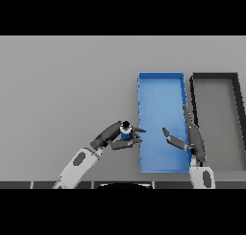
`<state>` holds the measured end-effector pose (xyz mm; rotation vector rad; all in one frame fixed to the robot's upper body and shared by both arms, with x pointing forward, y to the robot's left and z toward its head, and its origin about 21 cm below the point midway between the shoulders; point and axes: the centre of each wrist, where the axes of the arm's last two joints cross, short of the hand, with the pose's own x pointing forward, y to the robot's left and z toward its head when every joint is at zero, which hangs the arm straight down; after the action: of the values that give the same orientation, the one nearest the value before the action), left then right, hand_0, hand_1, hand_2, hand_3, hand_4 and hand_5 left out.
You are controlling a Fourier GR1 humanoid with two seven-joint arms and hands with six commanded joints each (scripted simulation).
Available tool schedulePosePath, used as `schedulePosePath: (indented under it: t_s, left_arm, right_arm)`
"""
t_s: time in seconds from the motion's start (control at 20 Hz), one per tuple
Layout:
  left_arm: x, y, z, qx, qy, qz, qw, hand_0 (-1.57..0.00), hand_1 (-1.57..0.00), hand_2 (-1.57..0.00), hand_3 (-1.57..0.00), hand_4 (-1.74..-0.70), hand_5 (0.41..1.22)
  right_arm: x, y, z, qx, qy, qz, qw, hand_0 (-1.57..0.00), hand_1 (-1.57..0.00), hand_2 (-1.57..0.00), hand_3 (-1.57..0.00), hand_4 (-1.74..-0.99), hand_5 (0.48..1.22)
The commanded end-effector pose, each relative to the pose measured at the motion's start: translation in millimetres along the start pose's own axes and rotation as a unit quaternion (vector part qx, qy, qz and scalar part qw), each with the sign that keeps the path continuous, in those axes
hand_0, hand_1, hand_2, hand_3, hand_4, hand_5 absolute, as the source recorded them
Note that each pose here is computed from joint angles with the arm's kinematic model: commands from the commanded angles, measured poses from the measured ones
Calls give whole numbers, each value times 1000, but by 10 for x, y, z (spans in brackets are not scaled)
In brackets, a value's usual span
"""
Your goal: Pick up the blue pipe and place it into the blue bin.
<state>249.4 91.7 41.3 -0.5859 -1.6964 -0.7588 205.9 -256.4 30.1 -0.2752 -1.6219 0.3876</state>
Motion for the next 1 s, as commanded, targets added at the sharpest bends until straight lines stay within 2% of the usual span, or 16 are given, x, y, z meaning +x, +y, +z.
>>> schedulePosePath:
  t_s: [0.0,0.1,0.2,0.35,0.5,0.55,0.8,0.95]
  left_arm:
    - [-10,-23,7,-2,-4,-1,1000,-1571,-1571,-1571,-1571,-1474,1221]
    - [-22,-6,35,-2,-8,-1,1000,-1571,-1571,-1571,-1571,-1475,1221]
    - [-20,-5,32,-3,-7,-1,1000,-1571,-1571,-1571,-1571,-1475,1221]
    - [-8,15,25,-4,0,-5,1000,-1571,-1571,-1571,-1571,-1474,1221]
    - [24,40,49,-5,-7,-4,1000,-1571,-1571,-1571,-1571,-1473,1221]
    - [24,12,52,-8,-5,-8,1000,-1571,-1571,-1571,-1571,-1473,1221]
    - [-1,29,26,-7,2,-16,1000,-1571,-1571,-1571,-1571,-1474,1221]
    - [16,10,16,-11,6,-17,1000,-1571,-1571,-1571,-1571,-1475,1221]
  right_arm:
    - [22,15,16,1,-9,-11,1000,1,-11,-3,1,-1194,572]
    - [88,-21,16,9,-59,-51,997,1,-22,-30,1,-1166,571]
    - [248,-122,-5,36,-111,-80,990,1,-14,-25,1,-1175,592]
    - [588,-290,-54,95,-151,-68,982,1,-6,-12,1,-1165,589]
    - [927,-317,-76,170,-152,-50,972,1,-3,-6,1,-1185,554]
    - [992,-321,-109,187,-135,-33,972,1,-2,-4,1,-1194,543]
    - [1255,-176,-246,273,-156,0,949,1,0,-1,1,-1256,523]
    - [1379,-65,-305,308,-155,-3,939,1,0,0,1,-1239,522]
